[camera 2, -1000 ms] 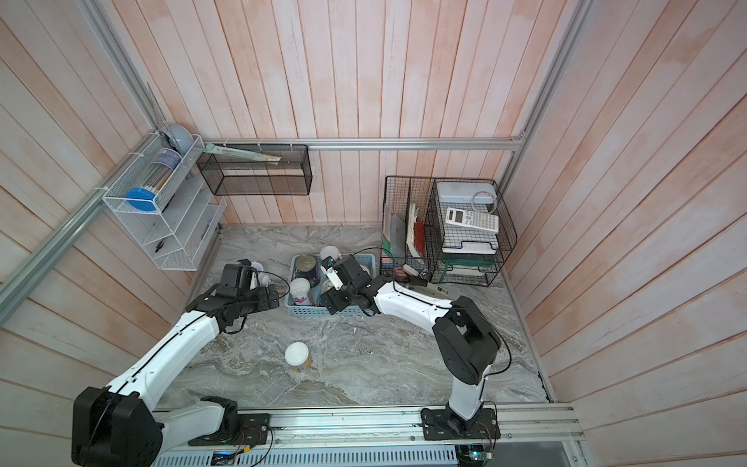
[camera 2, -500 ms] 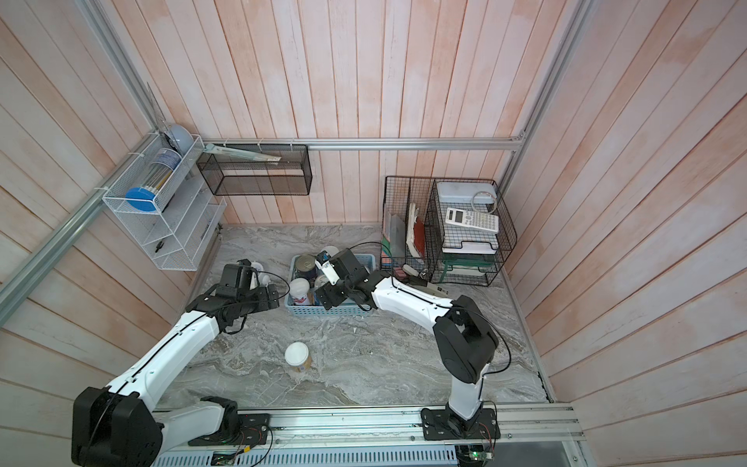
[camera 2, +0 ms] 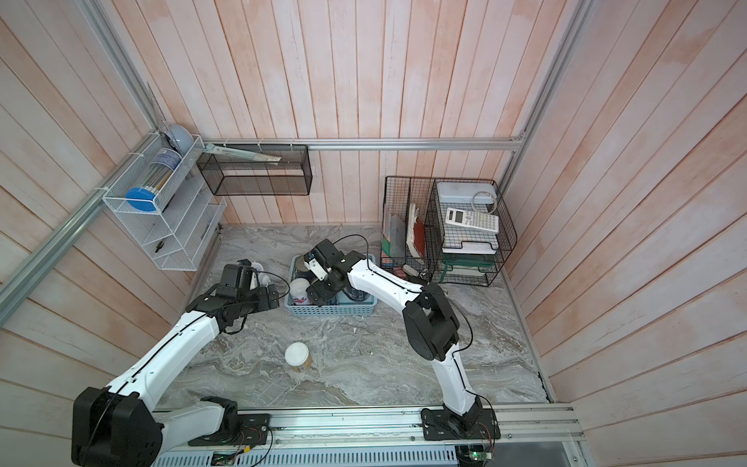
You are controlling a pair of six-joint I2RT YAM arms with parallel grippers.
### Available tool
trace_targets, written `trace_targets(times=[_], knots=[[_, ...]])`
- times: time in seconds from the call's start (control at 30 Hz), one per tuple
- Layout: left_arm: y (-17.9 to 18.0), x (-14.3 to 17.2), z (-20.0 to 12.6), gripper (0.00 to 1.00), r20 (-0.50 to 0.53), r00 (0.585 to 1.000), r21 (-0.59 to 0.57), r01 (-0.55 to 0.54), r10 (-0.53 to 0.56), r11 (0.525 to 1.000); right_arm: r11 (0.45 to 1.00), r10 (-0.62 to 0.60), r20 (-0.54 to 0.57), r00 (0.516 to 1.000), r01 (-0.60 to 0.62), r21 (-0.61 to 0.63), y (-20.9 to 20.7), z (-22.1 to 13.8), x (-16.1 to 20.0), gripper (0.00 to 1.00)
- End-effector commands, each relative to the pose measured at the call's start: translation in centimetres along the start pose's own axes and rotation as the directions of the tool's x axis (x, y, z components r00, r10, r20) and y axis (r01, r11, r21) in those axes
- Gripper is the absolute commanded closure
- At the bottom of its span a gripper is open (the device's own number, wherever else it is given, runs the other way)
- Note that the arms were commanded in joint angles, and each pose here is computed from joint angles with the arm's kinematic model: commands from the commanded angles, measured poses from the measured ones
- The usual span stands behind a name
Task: Put the canned food in the basket
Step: Place the canned food in the basket.
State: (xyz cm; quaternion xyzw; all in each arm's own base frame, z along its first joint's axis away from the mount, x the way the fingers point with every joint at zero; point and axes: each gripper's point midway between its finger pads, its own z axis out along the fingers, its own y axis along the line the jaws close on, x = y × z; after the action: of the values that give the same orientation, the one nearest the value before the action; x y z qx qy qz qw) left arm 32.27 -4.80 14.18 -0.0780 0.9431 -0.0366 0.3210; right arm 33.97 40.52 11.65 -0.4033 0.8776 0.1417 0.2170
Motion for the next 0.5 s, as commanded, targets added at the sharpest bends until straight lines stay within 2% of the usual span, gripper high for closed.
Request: trace_targets(times=[0.0,0.27,0.47], knots=[[0.0,-0.1,-0.2,0.00,0.018,1.000,0.009,-0.011,0.011,1.000,0.998,-0.007,0.003,1.000,0.007,-0.062,2.0,-1.2,-0.2,0.02],[0.1,-0.1,-0.1,0.00,0.017,1.000,0.006,-0.010,0.010,1.000,1.000,0.005,0.037,0.999,-0.004,-0.029,1.5,-3.5,-0.8,0.02],[0.1,0.0,-0.1,0.00,0.015,1.000,0.008,-0.011,0.011,1.000,1.000,0.018,0.000,1.000,-0.018,0.002,0.8,-4.0,-0.3,0.02]])
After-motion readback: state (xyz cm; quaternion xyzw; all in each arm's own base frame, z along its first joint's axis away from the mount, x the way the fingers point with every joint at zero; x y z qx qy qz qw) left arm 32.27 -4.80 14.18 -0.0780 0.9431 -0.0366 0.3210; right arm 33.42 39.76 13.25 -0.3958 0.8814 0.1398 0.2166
